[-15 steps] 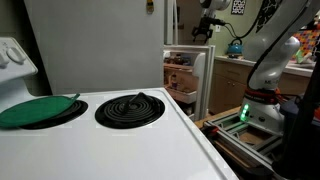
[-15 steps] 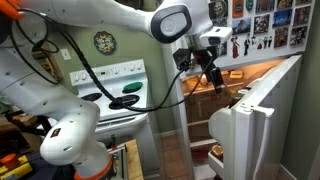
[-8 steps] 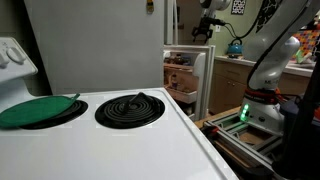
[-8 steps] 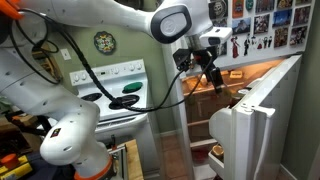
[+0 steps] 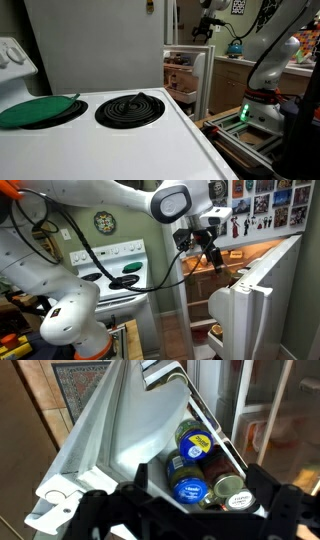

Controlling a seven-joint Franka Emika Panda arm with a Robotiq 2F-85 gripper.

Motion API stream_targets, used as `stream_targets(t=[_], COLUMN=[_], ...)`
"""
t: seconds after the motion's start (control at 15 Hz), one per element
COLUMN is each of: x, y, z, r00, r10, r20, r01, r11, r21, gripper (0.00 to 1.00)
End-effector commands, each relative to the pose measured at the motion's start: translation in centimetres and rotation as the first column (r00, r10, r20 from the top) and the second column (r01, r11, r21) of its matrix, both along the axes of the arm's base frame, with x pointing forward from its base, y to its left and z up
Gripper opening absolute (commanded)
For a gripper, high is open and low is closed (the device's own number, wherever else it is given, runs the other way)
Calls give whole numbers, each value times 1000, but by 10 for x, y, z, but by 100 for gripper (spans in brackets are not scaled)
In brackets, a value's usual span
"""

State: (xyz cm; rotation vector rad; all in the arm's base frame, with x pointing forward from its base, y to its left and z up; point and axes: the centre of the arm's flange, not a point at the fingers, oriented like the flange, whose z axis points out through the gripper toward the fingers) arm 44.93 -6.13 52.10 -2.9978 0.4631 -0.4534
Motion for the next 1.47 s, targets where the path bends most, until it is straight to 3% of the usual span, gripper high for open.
stream_targets(t=[0.0,0.2,0.6,0.8,1.13,1.2,1.4], x=[0,0,-13,-19,-31,-25,-24], y=[0,7,51,75,108,103,105], z=[0,-4,-50,-86,-138,-115,-118], r00=[1000,1000,973,933,864,886,882], r10=[0,21,211,334,483,436,443], r20=[0,-1,-90,-136,-145,-159,-161], r01=[0,-21,-211,-333,-472,-430,-436], r11=[1000,1000,977,942,875,900,897], r21=[0,6,12,24,104,73,77], gripper=[100,100,100,100,100,100,100])
